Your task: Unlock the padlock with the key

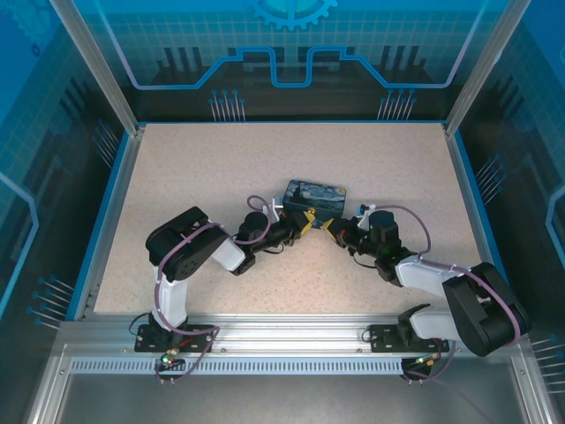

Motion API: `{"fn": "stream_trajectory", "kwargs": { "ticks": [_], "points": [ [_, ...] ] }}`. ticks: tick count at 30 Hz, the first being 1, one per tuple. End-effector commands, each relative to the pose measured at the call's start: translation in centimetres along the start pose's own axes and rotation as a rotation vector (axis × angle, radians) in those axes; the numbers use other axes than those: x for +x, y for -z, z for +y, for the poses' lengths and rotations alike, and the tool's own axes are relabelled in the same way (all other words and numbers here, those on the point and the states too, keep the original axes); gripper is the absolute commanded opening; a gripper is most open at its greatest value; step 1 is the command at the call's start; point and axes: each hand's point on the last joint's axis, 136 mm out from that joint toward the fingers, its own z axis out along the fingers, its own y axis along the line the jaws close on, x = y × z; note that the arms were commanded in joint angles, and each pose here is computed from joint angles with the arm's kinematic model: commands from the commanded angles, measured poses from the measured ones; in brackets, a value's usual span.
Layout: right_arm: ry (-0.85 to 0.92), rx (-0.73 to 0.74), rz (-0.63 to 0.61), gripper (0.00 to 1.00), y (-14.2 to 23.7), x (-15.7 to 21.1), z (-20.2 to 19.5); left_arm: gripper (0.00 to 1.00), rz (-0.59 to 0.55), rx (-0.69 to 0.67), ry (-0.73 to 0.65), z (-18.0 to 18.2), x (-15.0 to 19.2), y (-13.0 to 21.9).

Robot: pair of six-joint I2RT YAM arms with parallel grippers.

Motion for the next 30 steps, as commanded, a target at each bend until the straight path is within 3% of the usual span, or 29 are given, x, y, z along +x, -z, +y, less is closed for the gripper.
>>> {"fn": "stream_trajectory", "kwargs": {
  "ticks": [1,30],
  "points": [
    [0.028,-0.049,0.006,0.0,-0.3,0.2,2.1,0.0,0.016,0.138,-0.038,-4.6,0.1,-0.4],
    [0.05,-0.035,-0.016,0.0,-0.5,-1.0,0.8,0.0,0.022,0.143,-0.031,-4.9,0.3,-0.2]
  ]
}}
